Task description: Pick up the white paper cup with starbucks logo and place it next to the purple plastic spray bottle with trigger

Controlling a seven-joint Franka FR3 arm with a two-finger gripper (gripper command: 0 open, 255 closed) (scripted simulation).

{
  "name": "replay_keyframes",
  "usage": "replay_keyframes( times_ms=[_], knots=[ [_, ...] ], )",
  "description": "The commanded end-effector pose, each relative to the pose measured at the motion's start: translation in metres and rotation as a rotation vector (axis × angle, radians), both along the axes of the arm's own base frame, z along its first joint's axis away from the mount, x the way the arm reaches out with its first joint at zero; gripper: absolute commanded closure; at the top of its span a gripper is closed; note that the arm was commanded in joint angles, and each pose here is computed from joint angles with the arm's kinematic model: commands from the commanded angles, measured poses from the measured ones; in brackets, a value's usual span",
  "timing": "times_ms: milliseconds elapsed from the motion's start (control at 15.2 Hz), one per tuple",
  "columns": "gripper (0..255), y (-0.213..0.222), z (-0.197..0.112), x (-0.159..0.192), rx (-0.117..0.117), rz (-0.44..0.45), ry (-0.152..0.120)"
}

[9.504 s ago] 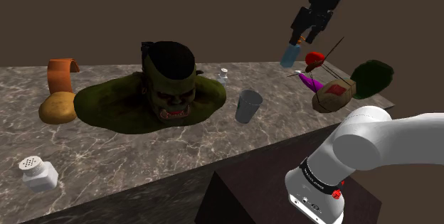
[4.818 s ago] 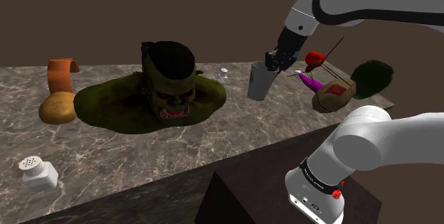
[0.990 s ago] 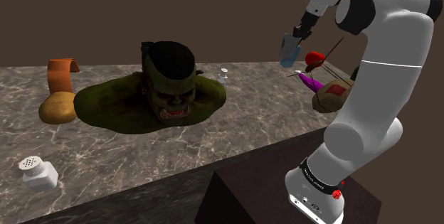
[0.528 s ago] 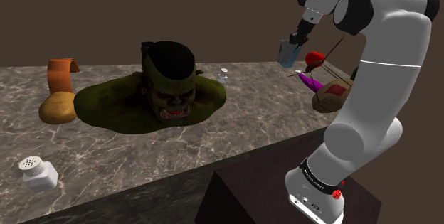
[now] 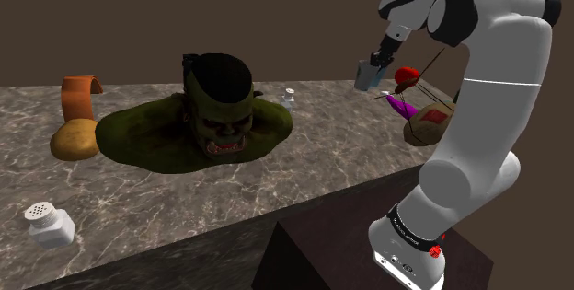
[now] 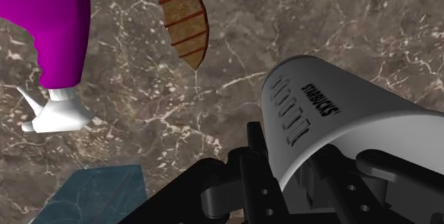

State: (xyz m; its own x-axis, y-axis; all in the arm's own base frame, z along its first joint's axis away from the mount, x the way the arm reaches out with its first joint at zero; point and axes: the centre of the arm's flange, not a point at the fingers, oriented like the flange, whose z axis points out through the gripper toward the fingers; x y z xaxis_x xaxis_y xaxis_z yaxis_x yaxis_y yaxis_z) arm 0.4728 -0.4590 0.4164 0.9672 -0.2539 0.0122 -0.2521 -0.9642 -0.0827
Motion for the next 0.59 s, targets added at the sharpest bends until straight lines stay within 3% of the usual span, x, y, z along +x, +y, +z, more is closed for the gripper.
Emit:
replay_keyframes(
  times_ms=[0, 528],
  knots=[
    [255, 0.001, -0.012, 0.000, -0.001, 0.000, -0.001],
    [255, 0.001, -0.049, 0.000, -0.001, 0.000, -0.001]
  ],
)
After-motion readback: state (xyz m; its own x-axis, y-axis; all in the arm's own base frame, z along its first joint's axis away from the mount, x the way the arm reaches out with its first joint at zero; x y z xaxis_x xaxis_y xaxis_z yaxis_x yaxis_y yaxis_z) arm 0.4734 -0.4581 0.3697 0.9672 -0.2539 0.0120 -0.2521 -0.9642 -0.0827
